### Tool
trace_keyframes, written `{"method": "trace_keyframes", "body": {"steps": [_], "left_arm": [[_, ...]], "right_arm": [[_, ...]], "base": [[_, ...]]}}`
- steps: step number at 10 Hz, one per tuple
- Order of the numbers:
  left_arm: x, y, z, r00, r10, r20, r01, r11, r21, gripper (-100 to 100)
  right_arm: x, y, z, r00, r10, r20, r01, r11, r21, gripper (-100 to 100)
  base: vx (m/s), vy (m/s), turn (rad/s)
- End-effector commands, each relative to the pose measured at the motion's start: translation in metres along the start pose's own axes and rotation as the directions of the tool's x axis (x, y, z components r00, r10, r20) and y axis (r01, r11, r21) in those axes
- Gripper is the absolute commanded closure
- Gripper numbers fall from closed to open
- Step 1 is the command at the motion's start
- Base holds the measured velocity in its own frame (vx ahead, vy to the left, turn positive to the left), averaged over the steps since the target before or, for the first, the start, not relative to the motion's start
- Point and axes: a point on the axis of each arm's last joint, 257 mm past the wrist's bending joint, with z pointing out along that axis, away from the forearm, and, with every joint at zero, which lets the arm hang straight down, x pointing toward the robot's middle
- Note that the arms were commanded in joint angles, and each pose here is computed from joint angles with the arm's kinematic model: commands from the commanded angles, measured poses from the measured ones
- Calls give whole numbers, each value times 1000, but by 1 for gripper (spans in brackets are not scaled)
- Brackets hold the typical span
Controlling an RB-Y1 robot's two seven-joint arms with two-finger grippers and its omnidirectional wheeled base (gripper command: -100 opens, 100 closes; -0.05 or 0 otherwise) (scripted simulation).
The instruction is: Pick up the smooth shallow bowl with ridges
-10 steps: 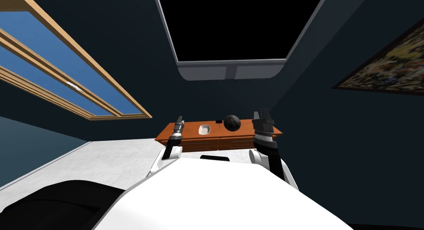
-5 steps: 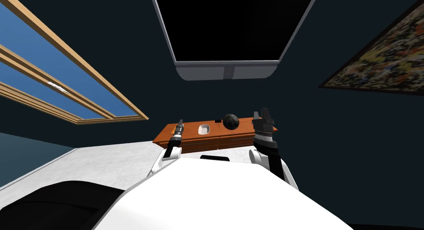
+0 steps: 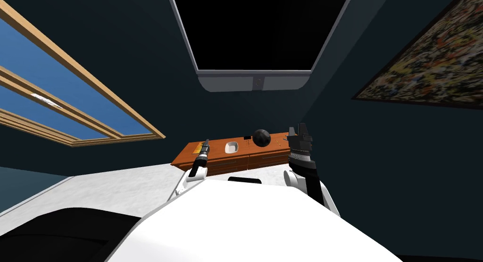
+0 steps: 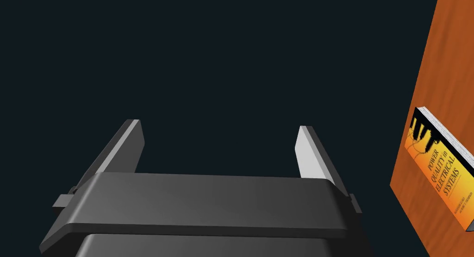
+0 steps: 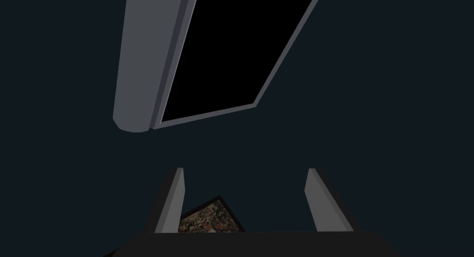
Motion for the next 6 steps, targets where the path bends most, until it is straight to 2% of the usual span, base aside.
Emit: {"method": "trace_keyframes", "body": {"steps": [1, 2, 4, 5, 6], "left_arm": [[4, 29, 2, 1000, -7, 1, 7, 997, -80, -100], [4, 36, 0, 1000, -7, 1, 7, 996, -94, -100], [7, 68, 2, 1000, -20, 2, 20, 983, -180, -100], [8, 76, 0, 1000, -20, 1, 20, 980, -196, -100], [10, 91, 0, 1000, -28, 1, 28, 971, -236, -100]], "right_arm": [[0, 0, 0, 1000, 0, 0, 0, 1000, 0, 0], [0, 0, 0, 1000, 0, 0, 0, 1000, 0, 0], [0, 0, 0, 1000, 0, 0, 0, 1000, 0, 0], [0, 0, 0, 1000, 0, 0, 0, 1000, 0, 0], [0, 0, 0, 1000, 0, 0, 0, 1000, 0, 0]], "base": [[-16, 16, -119], [-9, 11, -25], [-4, 0, -69], [-2, -3, -44], [2, -8, -49]]}}
